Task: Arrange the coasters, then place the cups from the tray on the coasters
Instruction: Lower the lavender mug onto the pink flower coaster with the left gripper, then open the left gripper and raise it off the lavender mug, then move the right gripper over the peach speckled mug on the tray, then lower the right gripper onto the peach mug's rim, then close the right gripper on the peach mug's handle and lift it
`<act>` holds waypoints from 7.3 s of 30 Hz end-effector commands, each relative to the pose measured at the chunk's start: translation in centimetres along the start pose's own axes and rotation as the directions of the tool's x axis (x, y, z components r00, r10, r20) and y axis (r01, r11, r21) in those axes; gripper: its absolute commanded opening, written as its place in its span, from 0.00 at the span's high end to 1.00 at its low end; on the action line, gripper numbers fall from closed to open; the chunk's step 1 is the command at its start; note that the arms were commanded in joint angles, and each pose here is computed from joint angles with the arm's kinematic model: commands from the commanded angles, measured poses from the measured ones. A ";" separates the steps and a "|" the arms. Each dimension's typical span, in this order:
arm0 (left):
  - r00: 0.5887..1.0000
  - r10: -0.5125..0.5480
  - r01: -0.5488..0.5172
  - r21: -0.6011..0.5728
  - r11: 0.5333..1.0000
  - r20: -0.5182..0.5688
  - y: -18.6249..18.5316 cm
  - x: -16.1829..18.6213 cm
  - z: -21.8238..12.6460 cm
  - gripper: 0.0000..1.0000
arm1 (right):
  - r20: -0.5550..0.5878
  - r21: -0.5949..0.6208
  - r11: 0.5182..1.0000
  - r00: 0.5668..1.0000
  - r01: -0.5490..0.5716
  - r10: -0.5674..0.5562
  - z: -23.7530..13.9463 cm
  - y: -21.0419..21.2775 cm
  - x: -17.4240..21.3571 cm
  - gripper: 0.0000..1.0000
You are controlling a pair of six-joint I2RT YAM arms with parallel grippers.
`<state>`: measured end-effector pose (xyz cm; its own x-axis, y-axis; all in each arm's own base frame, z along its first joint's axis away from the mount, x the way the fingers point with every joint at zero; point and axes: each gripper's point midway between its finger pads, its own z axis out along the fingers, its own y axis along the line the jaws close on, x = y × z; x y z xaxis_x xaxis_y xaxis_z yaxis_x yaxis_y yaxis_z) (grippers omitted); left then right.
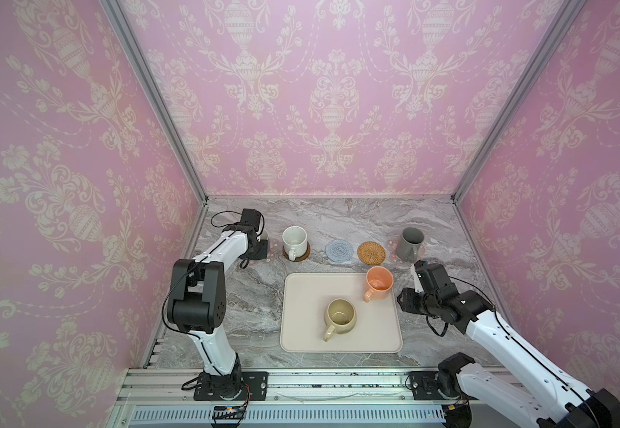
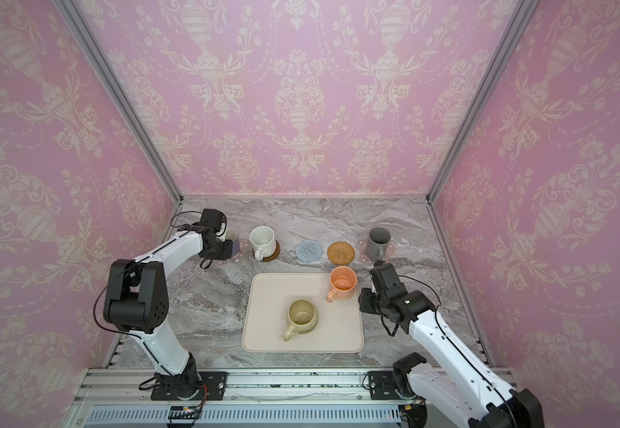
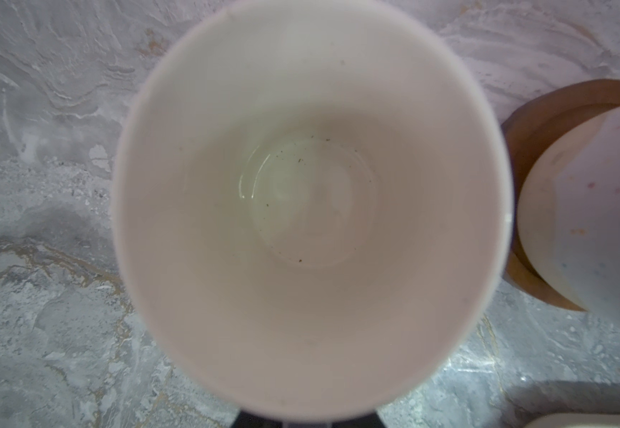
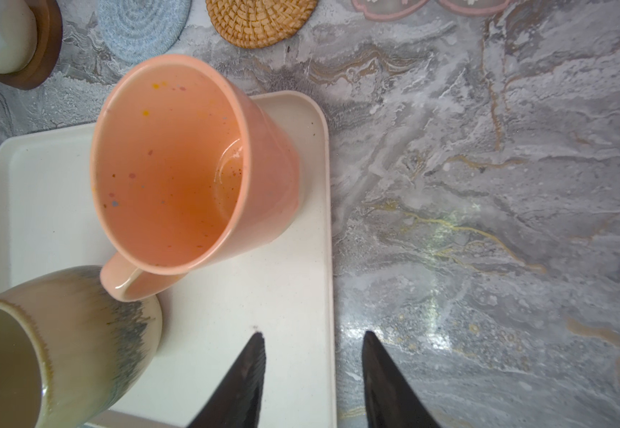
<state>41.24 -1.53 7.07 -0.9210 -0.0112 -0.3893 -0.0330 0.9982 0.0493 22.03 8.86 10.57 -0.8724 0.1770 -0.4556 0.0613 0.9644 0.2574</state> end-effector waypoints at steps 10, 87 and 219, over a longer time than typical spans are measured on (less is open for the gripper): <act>0.998 -0.047 0.048 -0.016 0.999 0.032 0.7 -0.8 -1.8 0.68 | -0.001 0.009 1.000 1.000 -0.021 0.021 -0.3 -0.3 0.5 0.55; 0.995 -0.029 0.029 0.002 1.000 0.097 0.4 6.9 -13.2 0.58 | 0.032 0.001 0.999 0.999 0.042 -0.042 3.4 10.9 -0.2 0.61; 0.996 -0.055 0.050 0.065 0.997 0.072 -0.5 8.2 -13.9 0.54 | -0.051 0.152 0.980 0.991 0.130 -0.124 4.0 4.6 2.3 0.56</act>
<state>28.95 -2.32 17.43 -0.8735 -0.0396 -0.4852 -0.0453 0.9990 0.0000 21.53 13.94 6.88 -0.9020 0.0507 -0.4288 0.0319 0.9982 0.0508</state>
